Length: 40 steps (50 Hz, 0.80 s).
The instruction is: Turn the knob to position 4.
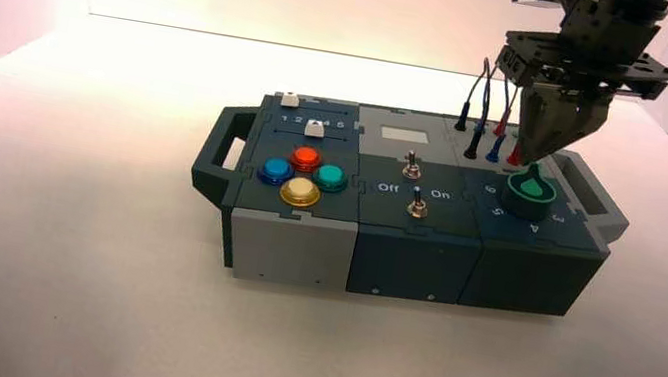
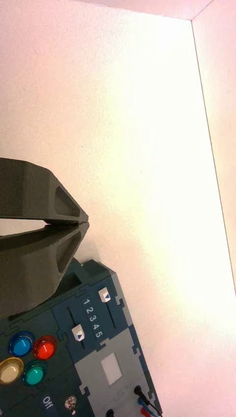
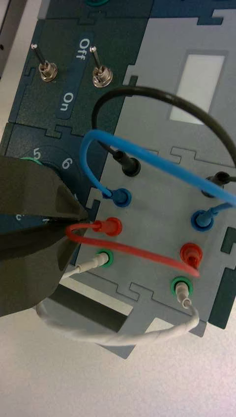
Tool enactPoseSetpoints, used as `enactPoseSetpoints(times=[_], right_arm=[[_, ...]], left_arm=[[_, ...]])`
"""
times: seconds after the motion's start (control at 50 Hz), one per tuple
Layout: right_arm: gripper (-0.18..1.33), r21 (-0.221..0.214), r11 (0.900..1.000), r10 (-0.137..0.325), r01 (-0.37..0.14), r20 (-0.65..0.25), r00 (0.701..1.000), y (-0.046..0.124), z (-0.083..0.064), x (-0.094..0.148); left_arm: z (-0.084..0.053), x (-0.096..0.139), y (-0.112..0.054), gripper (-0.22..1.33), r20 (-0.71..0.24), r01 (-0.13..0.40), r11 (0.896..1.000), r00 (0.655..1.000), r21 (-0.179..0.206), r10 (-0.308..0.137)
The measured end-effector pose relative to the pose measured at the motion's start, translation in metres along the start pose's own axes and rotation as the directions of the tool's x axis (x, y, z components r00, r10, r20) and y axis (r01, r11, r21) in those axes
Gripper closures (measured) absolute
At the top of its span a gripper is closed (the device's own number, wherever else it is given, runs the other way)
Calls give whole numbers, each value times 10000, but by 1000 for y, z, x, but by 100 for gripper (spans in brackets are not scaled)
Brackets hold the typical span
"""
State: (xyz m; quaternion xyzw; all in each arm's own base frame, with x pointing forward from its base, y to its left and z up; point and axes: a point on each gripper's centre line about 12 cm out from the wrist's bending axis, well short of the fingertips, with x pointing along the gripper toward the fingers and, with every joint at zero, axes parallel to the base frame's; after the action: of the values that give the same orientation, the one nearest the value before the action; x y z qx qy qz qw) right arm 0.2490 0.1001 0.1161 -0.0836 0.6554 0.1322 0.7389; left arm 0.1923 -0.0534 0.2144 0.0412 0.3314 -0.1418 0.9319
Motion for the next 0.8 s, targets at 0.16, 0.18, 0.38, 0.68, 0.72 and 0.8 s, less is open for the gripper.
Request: enactPoseSetpoints(times=[0.16,0.18,0.38,0.68,0.72,0.8], right_arm=[[129,-7,10000,-31,31,2,10000,-1,-1,-2],[129,-7,10000,-30,30,-30,10000,-1,-2,-2],[129,12,10000,-37,37,-198,9998,-1,-6,-1],[129,13,10000,-42,43,-473,9989,-2,-12,0],[129,11,10000,-40,40,-504,9987,-2,-12,-2],[129,-18,10000,-48,47,-519,9986,-2,-14,-3]], left_arm=[[0,0,0,128,0,0,10000,10000,0,0],[0,0,0,128,0,0,10000,10000,0,0],[0,0,0,128,0,0,10000,10000,-15,0],[0,0,0,128,15,0,10000,10000,1,0],[0,0,0,128,0,0,10000,10000,0,0],[0,0,0,128,0,0,10000,10000,0,0]])
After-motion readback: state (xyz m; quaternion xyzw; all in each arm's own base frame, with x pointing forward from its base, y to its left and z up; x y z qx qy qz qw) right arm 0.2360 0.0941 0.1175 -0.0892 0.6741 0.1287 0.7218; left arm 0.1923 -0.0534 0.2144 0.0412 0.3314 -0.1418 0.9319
